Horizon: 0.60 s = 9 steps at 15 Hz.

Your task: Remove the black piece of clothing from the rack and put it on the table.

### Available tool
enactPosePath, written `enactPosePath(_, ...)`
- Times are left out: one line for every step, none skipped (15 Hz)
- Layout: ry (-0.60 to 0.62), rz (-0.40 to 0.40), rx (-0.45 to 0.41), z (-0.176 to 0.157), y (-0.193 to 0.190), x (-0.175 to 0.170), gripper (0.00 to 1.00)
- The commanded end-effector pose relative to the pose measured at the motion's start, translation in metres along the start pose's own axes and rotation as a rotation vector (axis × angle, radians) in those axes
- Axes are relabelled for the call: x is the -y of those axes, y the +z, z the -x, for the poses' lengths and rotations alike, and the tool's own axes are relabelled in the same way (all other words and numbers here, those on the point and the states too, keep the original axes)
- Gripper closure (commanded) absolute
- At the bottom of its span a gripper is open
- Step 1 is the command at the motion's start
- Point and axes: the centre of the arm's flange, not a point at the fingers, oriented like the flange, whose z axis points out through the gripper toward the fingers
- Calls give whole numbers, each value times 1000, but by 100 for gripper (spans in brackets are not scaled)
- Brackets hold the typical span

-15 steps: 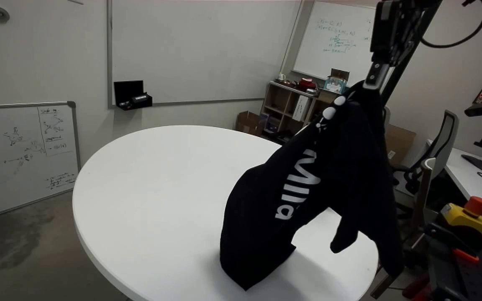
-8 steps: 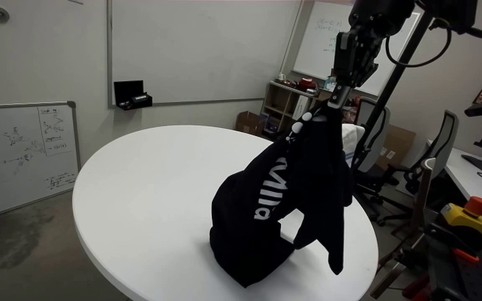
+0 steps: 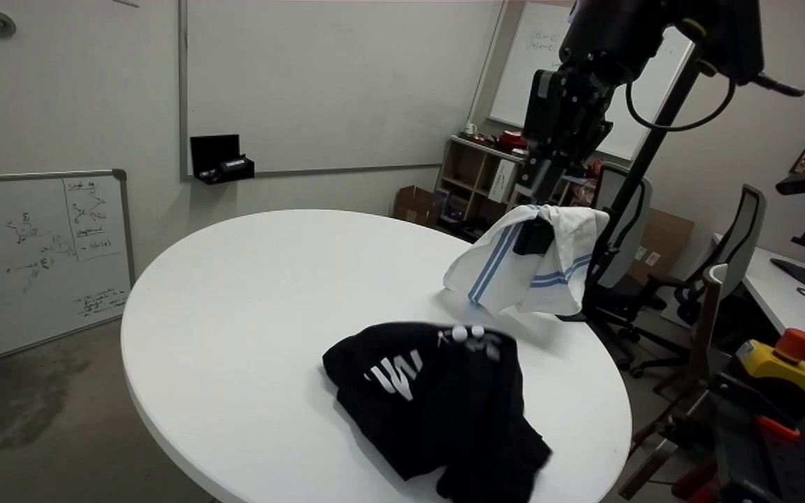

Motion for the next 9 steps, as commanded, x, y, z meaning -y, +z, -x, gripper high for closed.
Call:
enactPosePath(37,13,-48,0,6,-2,35)
enactPosePath(46,11,-55,1,6,-3,29)
enactPosePath(56,9,-58,1,6,-4,21)
enactPosePath(62,6,-61,2,6,-5,14)
enactPosePath(69,1,-61,2,3,-6,6)
enactPosePath(78,-7,-61,2,0,-6,1)
enactPosePath(86,-12,-54,2,-3,-7,0)
enactPosePath(102,-12,-53,1,-8,-10,0)
enactPosePath(115,-15,-52,0,-12,-12,0)
